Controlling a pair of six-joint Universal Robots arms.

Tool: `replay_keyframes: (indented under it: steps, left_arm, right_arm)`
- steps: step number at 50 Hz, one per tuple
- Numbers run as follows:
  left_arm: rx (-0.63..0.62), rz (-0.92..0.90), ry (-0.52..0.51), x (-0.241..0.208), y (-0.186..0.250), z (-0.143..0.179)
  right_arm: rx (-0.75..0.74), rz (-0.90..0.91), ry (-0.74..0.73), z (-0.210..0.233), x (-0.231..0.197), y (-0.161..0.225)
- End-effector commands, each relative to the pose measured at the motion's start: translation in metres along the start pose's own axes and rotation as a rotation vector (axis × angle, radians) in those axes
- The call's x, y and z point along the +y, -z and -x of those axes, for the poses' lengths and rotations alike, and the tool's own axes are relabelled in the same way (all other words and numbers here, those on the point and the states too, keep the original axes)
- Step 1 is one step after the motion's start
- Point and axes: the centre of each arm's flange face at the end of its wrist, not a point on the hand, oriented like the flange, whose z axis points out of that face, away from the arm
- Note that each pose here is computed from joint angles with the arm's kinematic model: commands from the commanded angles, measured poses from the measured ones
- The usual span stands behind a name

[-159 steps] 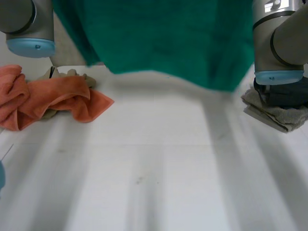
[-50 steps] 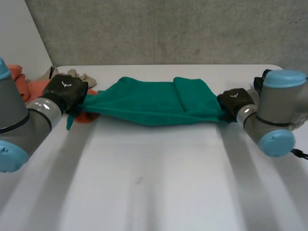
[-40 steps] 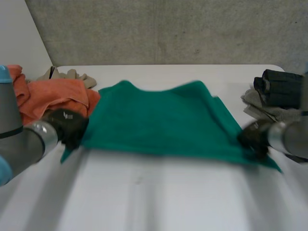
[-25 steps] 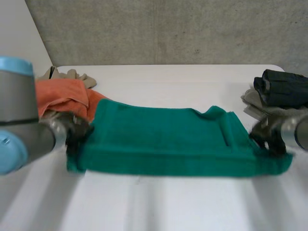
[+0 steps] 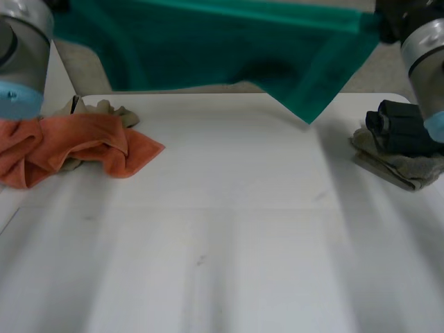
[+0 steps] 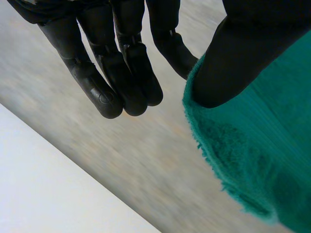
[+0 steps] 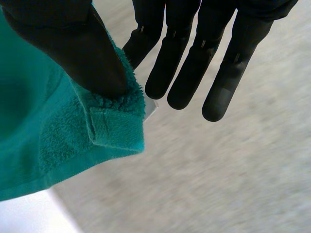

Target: Fold the laundry.

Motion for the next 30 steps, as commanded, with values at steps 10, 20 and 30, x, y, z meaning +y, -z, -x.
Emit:
replay_keyframes:
  steps: [10, 20, 30]
  left_arm:
    - [0.459, 0.453, -0.064, 0.113, 0.137, -0.087]
    - [0.782, 0.746, -0.317, 0.106, 0.248, -0.071]
    - [0.823, 0.692, -0.371, 0.088, 0.234, -0.072]
  right_arm:
    - [-0.491, 0.599, 0.108, 0.080, 0.120, 0.094]
    - [-0.885, 0.999, 0.264, 0.047, 0.111, 0.194]
    - [-0.827, 0.883, 0.370, 0.041, 0.118, 0.181]
